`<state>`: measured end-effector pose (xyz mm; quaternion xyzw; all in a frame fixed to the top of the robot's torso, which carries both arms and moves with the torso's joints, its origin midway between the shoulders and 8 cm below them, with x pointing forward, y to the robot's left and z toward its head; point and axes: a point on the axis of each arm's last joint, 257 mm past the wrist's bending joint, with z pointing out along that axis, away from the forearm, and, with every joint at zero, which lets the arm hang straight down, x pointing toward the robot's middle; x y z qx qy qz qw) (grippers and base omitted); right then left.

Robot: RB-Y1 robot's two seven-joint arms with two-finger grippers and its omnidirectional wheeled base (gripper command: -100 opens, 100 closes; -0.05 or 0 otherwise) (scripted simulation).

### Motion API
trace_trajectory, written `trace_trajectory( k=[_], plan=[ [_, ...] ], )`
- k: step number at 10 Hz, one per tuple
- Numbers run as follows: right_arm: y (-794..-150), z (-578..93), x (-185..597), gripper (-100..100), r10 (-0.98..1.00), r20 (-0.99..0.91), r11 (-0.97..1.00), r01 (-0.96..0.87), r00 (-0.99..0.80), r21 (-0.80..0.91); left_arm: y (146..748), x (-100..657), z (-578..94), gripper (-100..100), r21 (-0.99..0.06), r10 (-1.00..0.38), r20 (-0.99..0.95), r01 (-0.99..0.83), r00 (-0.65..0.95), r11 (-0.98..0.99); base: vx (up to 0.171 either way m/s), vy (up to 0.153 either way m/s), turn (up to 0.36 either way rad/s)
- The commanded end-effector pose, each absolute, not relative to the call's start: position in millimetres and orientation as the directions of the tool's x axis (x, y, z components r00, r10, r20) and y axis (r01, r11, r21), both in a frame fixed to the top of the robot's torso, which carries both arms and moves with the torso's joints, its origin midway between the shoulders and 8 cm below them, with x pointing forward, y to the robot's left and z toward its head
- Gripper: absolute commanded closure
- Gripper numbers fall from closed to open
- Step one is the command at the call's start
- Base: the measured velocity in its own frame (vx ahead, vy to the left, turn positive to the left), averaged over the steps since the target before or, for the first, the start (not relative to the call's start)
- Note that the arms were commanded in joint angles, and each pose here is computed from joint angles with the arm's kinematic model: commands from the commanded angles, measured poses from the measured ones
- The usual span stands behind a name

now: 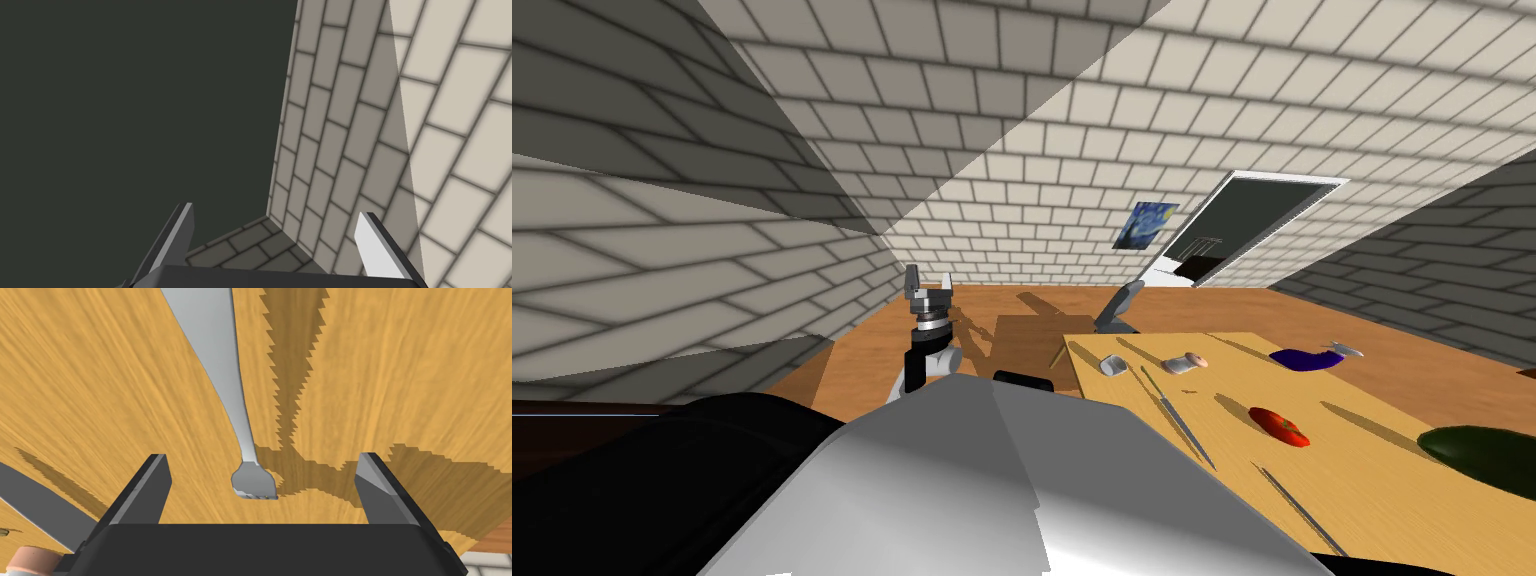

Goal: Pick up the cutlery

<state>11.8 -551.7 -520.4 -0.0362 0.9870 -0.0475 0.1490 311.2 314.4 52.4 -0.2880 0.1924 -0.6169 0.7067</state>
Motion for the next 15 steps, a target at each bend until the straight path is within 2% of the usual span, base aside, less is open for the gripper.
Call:
trace_trajectory(
  k=[1, 3, 4, 5, 6, 10, 11, 15],
  plan=[
    [-557.7, -523.8, -5.7, -100, -0.095, -0.258, 0.992, -0.068, -0.962, -0.108, 314.4, 311.2, 52.4, 0, -0.645, -0.983, 0.083, 0.761, 0.165, 0.073, 0.068, -0.018, 0.077],
    [-558.8, -525.1, -30.8, -100, -0.108, -0.208, 0.991, -0.087, -0.972, -0.106, 314.4, 311.2, 52.4, 0, -0.645, -0.983, 0.083, 0.761, 0.165, 0.073, 0.030, -0.008, 0.049],
    [-558.6, -525.6, -18.2, -100, -0.102, -0.231, 0.991, -0.078, -0.968, -0.109, 314.4, 311.2, 52.4, 0, -0.645, -0.983, 0.083, 0.761, 0.165, 0.073, 0.023, -0.008, 0.034],
    [-558.5, -525.9, -20.1, 0, -0.103, -0.228, 0.991, -0.080, -0.968, -0.107, 314.4, 311.2, 52.4, 0, -0.645, -0.983, 0.083, 0.761, 0.165, 0.073, 0.000, 0.000, 0.000],
    [-553.2, -533.7, -21.2, -100, -0.093, -0.229, 0.992, -0.070, -0.969, -0.107, 314.4, 311.2, 52.4, 0, -0.645, -0.983, 0.083, 0.761, 0.165, 0.073, -0.005, -0.022, 0.060],
    [-541.4, -549.0, -24.4, -100, -0.076, -0.232, 0.993, -0.053, -0.970, -0.101, 314.4, 311.2, 52.4, 0, -0.644, -0.983, 0.083, 0.761, 0.165, 0.073, -0.012, -0.049, 0.064],
    [-540.7, -549.6, -24.5, 100, -0.076, -0.232, 0.993, -0.054, -0.970, -0.100, 314.4, 311.2, 52.4, 0, -0.645, -0.983, 0.083, 0.761, 0.165, 0.073, 0.000, 0.000, 0.000],
    [-539.9, -549.7, -24.4, 100, -0.078, -0.232, 0.994, -0.057, -0.970, -0.099, 314.4, 311.2, 52.4, 0, -0.645, -0.983, 0.083, 0.761, 0.165, 0.073, 0.000, 0.000, 0.000]
  ],
)
